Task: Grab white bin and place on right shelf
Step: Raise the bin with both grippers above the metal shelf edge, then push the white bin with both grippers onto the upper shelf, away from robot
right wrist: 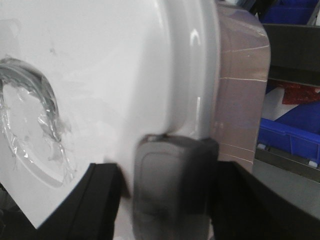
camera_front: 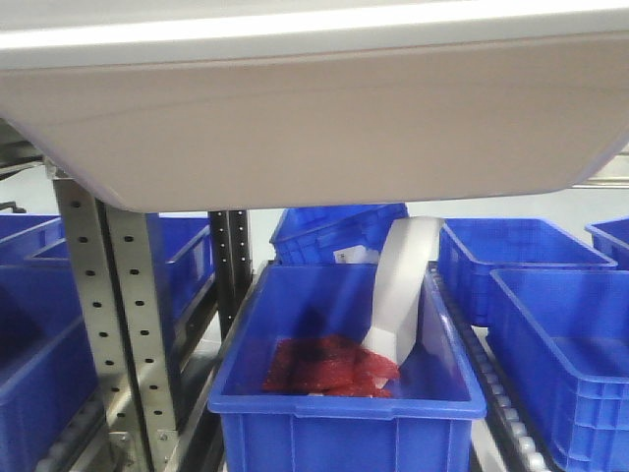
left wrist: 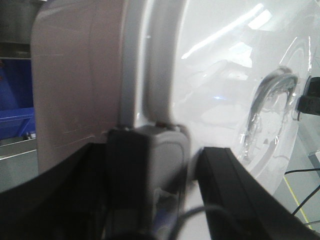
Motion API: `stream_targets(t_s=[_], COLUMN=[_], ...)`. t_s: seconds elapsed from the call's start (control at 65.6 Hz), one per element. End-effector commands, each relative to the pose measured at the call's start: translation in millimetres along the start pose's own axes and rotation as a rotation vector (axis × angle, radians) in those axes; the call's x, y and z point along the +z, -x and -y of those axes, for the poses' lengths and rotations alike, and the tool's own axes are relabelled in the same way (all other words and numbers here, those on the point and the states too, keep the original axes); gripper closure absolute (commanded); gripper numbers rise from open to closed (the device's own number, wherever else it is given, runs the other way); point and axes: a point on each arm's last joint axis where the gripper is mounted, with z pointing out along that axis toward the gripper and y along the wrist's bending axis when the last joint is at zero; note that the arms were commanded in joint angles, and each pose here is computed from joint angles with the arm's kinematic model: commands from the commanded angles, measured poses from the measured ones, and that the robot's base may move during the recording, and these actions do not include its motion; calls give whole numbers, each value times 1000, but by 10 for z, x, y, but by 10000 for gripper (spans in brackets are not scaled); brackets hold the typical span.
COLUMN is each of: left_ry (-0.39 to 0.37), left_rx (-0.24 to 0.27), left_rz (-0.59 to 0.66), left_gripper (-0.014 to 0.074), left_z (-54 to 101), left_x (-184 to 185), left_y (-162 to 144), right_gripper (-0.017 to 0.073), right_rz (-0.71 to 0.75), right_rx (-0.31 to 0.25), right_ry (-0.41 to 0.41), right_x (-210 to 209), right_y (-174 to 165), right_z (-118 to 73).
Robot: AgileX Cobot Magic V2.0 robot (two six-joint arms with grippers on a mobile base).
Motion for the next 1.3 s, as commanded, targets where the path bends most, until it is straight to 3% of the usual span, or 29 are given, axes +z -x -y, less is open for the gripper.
stream_targets(t_s=[0.0,0.747,1.143,1.28], left_ry=[-238,-247,-216,-231], left_rx=[-3,-12,-34,-56], left_rz=[10,33,116,170], left_gripper=[345,345,344,343], left_z=[335,344,314,329], left_x=[-62,-64,-63,-75], left_y=[51,72,149,204], right_gripper=[132,132,132,132], right_rz=[19,24,84,90], right_rx=[1,3,18,43], right_ry=[198,196,189,221], right_x=[-93,-90,-89,-62], right_y=[43,50,106,149], right_z=[-272,-266,-257,-248])
